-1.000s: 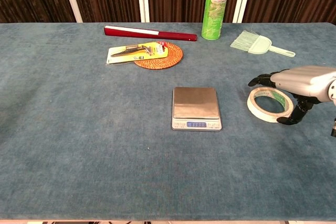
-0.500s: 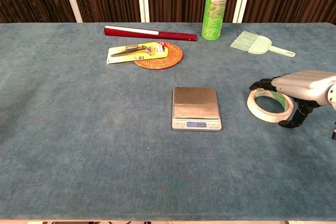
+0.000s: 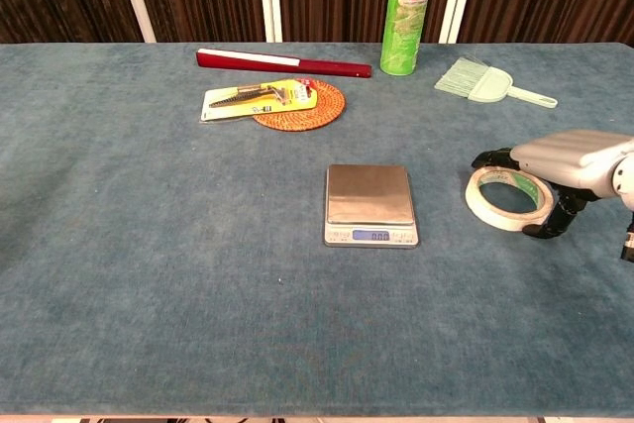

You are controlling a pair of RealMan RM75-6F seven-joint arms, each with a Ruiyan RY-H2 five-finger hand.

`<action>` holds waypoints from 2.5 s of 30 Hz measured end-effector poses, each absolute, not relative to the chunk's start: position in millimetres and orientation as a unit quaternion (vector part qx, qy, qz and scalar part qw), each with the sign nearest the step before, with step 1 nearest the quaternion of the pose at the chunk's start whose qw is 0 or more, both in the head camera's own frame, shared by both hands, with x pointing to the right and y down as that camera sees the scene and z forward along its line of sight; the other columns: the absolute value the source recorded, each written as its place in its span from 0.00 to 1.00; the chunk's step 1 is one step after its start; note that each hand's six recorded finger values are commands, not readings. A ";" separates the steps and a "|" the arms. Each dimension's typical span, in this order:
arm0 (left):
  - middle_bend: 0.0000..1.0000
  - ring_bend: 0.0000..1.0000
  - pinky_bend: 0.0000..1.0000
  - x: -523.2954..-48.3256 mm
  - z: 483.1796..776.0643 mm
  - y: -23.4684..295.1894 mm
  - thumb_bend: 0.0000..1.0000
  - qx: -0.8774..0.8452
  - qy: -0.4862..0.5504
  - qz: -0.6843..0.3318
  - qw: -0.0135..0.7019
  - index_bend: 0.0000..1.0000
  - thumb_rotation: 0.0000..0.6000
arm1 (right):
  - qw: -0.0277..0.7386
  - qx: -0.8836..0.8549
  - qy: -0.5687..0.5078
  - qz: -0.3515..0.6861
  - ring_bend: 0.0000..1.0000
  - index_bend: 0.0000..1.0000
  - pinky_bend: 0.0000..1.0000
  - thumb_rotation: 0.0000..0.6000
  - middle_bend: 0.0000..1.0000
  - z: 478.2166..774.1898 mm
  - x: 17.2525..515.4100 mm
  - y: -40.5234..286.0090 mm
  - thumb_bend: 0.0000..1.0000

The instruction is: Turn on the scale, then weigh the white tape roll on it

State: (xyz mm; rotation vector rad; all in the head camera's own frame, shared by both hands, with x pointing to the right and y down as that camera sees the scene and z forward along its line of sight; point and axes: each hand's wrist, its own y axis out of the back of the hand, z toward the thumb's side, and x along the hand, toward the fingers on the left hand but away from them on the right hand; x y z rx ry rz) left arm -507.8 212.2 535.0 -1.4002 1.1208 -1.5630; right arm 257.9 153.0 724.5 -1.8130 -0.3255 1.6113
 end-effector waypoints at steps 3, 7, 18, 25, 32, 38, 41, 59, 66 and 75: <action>0.00 0.00 0.00 -507.8 534.9 212.2 0.03 -0.547 0.437 -0.609 0.372 0.00 1.00 | 0.346 -0.696 -0.125 0.616 0.30 0.20 0.22 1.00 0.32 723.6 255.6 151.9 0.41; 0.00 0.00 0.00 -508.2 534.6 212.1 0.03 -0.547 0.438 -0.609 0.371 0.00 1.00 | 0.348 -0.700 -0.128 0.610 0.31 0.26 0.22 1.00 0.32 720.3 249.4 149.8 0.41; 0.00 0.00 0.00 -510.7 531.7 211.4 0.03 -0.547 0.444 -0.606 0.369 0.00 1.00 | 0.371 -0.716 -0.130 0.576 0.31 0.27 0.22 1.00 0.32 699.3 209.2 132.2 0.41; 0.00 0.00 0.00 -512.7 529.9 210.7 0.03 -0.547 0.448 -0.604 0.367 0.00 1.00 | 0.388 -0.727 -0.127 0.552 0.31 0.27 0.22 1.00 0.32 688.2 164.0 114.8 0.41; 0.00 0.00 0.00 -515.4 529.1 209.8 0.03 -0.547 0.451 -0.604 0.363 0.00 1.00 | 0.400 -0.738 -0.104 0.533 0.30 0.27 0.22 1.00 0.32 687.6 119.5 119.0 0.41; 0.00 0.00 0.00 -516.8 528.6 209.2 0.03 -0.547 0.453 -0.604 0.362 0.00 1.00 | 0.403 -0.742 -0.092 0.528 0.30 0.27 0.32 1.00 0.32 691.9 100.8 126.8 0.41; 0.00 0.00 0.00 -517.8 528.3 208.9 0.03 -0.546 0.454 -0.605 0.361 0.00 1.00 | 0.404 -0.741 -0.088 0.529 0.28 0.26 0.40 1.00 0.32 694.9 96.4 129.3 0.41; 0.00 0.00 0.00 -518.2 527.9 208.7 0.03 -0.544 0.454 -0.606 0.362 0.00 1.00 | 0.404 -0.735 -0.069 0.540 0.01 0.10 0.35 1.00 0.04 700.6 100.7 131.6 0.41; 0.00 0.00 0.00 -518.0 528.5 209.0 0.03 -0.544 0.452 -0.607 0.361 0.00 1.00 | 0.399 -0.733 -0.065 0.547 0.00 0.05 0.12 1.00 0.00 701.7 104.5 132.5 0.41; 0.00 0.00 0.00 -517.2 529.2 209.1 0.03 -0.544 0.451 -0.608 0.362 0.00 1.00 | 0.401 -0.729 -0.067 0.550 0.00 0.00 0.09 1.00 0.00 698.8 105.4 132.1 0.31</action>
